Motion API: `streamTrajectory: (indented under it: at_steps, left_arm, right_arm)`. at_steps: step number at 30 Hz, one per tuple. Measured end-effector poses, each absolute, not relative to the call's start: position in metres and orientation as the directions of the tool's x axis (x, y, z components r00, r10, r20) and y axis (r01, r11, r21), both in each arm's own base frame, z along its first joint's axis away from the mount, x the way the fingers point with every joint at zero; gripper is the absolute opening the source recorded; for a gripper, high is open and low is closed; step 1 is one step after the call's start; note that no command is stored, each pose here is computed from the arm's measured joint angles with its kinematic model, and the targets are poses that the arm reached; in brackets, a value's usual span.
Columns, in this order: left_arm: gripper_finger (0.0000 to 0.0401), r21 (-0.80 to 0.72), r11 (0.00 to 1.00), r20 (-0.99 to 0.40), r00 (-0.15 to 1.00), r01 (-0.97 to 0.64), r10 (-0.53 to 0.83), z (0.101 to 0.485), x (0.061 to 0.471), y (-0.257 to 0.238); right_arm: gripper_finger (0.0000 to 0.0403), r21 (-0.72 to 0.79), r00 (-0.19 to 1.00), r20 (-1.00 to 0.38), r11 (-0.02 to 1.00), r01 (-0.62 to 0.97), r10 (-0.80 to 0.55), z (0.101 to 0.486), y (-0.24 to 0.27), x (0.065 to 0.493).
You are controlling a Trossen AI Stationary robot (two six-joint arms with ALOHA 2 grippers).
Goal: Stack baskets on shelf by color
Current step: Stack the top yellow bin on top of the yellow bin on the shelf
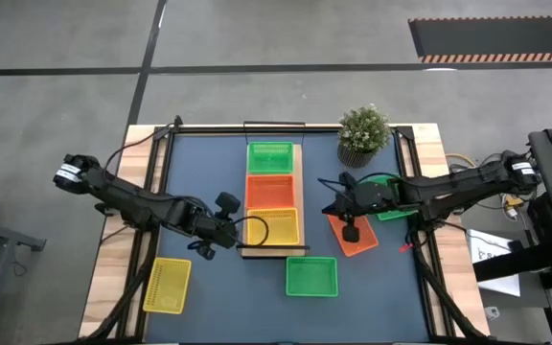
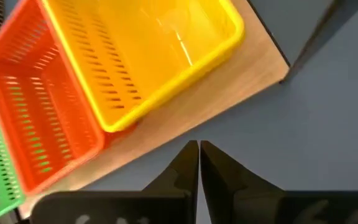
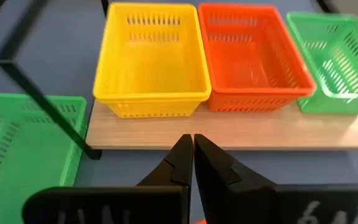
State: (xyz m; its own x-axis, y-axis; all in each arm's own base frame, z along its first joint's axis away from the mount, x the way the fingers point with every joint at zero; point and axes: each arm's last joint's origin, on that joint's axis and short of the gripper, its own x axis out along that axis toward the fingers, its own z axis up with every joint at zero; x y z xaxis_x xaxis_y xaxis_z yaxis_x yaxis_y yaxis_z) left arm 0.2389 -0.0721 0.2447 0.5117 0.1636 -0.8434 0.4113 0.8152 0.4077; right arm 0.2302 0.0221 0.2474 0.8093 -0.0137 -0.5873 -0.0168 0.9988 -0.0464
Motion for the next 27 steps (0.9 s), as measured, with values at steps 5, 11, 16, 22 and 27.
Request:
streamTrajectory:
  at_steps: [5, 11, 16, 22, 27]
  left_arm:
    - [0.0, 0.421, 0.826, -0.801, 0.581, 0.374, 0.146, 0.225, 0.238, -0.071]
    - [0.0, 0.425, 0.832, -0.781, 0.609, 0.358, 0.137, 0.221, 0.239, -0.072]
    - [0.0, 0.424, 0.831, -0.784, 0.606, 0.36, 0.138, 0.22, 0.239, -0.072]
    - [0.0, 0.424, 0.83, -0.787, 0.6, 0.362, 0.14, 0.218, 0.238, -0.071]
    - [0.0, 0.423, 0.828, -0.796, 0.587, 0.369, 0.145, 0.215, 0.235, -0.07]
  right_arm:
    - [0.0009, -0.006, 0.759, -0.651, 0.999, 0.033, -0.029, 0.231, 0.021, 0.249]
    - [0.0009, 0.064, 0.719, -0.694, 0.991, 0.119, -0.042, 0.216, 0.013, 0.27]
    - [0.0009, 0.127, 0.727, -0.686, 0.989, 0.076, 0.033, 0.204, 0.009, 0.285]
    - [0.0009, 0.156, 0.766, -0.633, 0.988, -0.015, 0.111, 0.194, 0.011, 0.302]
    - [0.0009, 0.163, 0.769, -0.625, 0.986, -0.039, 0.134, 0.187, 0.012, 0.308]
